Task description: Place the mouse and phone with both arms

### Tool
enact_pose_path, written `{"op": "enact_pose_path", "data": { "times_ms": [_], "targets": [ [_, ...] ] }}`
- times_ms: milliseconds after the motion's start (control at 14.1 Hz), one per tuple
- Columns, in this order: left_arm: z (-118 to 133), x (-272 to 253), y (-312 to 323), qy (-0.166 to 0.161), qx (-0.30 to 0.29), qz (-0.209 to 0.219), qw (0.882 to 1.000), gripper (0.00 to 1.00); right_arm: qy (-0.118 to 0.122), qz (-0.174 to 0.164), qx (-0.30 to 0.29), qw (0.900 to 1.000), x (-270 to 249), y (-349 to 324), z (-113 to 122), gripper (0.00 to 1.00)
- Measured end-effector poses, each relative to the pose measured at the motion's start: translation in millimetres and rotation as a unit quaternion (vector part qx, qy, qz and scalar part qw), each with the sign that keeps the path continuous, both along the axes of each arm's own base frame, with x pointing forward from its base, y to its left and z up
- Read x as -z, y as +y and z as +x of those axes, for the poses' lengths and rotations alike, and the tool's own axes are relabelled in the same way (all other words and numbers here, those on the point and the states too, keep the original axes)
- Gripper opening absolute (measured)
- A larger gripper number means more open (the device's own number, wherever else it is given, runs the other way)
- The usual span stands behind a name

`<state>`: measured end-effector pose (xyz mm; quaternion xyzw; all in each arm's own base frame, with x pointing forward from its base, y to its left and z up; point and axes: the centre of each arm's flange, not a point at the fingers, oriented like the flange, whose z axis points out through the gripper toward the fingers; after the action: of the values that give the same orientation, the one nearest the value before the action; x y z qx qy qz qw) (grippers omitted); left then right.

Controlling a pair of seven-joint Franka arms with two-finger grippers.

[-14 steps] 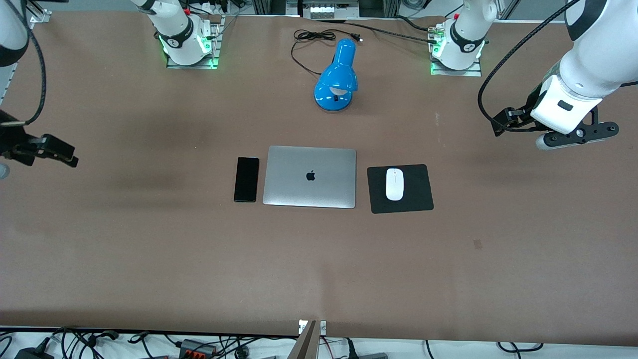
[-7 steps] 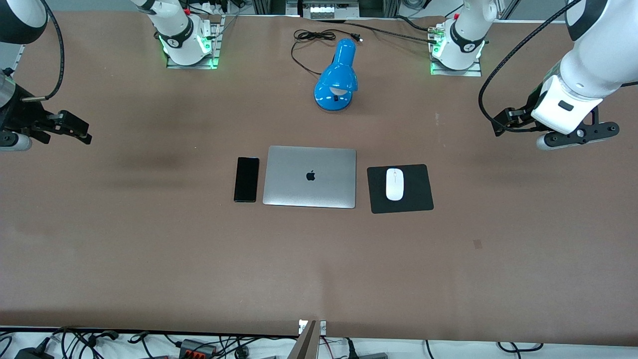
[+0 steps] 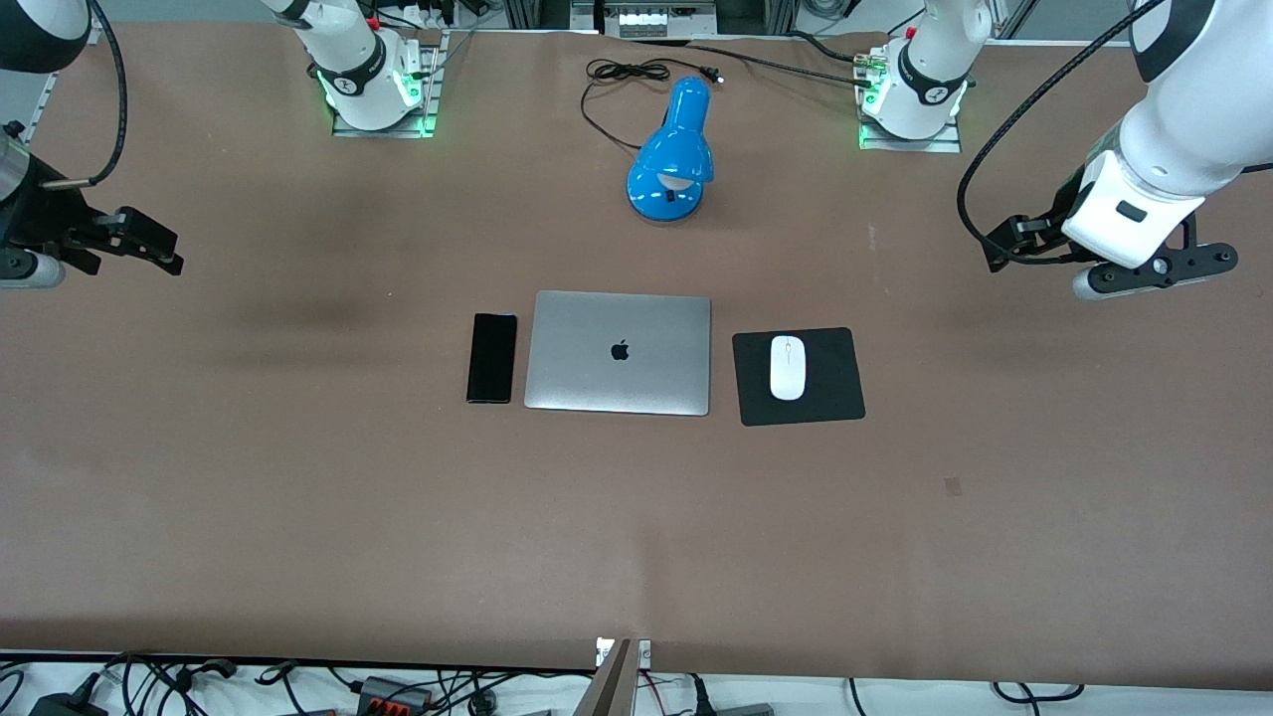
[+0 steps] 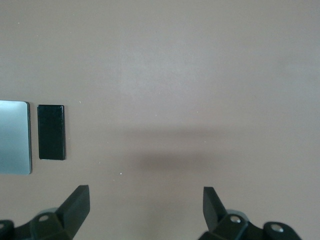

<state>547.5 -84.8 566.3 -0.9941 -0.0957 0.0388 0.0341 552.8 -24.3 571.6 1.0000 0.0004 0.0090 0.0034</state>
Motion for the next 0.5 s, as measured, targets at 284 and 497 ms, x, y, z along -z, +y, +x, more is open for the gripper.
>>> {"op": "enact_pose_path", "data": {
  "times_ms": [284,497],
  "targets": [
    [0.0,0.1,0.3,0.0,0.0,0.0,1.0,1.0,-0.005,0.0,0.002,1.0,-11.5,-2.9,-7.2,1.0],
    [0.1,0.2,0.6,0.0,-0.001,0.0,1.0,1.0,-0.005,0.0,0.0,1.0,-11.8,-0.9,-7.4,1.0]
  ]
}}
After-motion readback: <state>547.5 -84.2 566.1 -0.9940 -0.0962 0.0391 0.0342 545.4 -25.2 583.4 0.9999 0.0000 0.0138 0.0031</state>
